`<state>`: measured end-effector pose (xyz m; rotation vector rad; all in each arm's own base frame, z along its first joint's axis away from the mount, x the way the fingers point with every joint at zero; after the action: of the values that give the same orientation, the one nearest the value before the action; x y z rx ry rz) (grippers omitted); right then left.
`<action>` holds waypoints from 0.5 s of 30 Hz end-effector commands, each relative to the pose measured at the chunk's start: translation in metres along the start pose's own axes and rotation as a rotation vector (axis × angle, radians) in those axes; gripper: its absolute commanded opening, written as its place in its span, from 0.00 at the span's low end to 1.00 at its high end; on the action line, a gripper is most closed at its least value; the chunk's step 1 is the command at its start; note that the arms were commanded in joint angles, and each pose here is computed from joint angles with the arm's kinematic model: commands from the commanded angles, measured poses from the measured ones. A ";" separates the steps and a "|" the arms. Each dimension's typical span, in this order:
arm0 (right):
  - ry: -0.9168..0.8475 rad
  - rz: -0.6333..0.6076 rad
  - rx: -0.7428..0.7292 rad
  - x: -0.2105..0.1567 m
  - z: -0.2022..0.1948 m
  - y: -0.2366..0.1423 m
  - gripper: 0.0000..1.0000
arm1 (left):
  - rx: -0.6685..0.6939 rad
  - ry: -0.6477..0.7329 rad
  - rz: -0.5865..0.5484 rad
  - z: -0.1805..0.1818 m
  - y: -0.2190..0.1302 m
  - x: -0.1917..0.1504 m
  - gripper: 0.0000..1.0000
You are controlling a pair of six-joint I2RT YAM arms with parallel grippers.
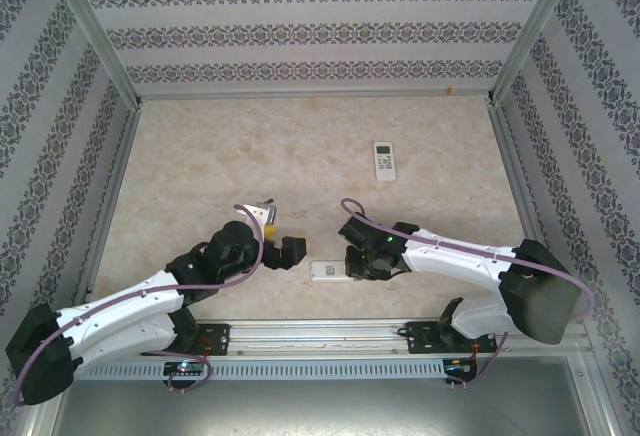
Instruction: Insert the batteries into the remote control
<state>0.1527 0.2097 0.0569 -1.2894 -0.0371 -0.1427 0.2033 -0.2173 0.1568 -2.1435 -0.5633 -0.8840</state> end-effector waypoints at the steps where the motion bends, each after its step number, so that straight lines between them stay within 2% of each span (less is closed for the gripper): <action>1: -0.010 0.002 -0.030 -0.002 -0.003 -0.001 0.20 | -0.027 -0.026 0.033 -0.003 0.004 -0.009 1.00; 8: -0.012 -0.018 -0.050 0.000 -0.007 -0.003 0.20 | -0.034 -0.037 0.049 -0.002 0.007 -0.014 1.00; 15: -0.023 -0.041 -0.077 0.008 -0.004 -0.004 0.22 | -0.042 -0.046 0.112 -0.002 0.015 -0.027 1.00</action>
<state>0.1545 0.2037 0.0536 -1.3374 -0.0405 -0.1510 0.1960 -0.2241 0.1291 -2.1688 -0.4521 -0.7916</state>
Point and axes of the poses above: each hand's point on the last joint's axis, 136 mm out from that joint toward the fingers, its own y axis out along the fingers, its own z axis along the line the jaws close on, x = y × z, the point moved 2 cm from there along -y, back along the fingers, and after that the axes turned 1 degree about -y, right-handed, at the moved point
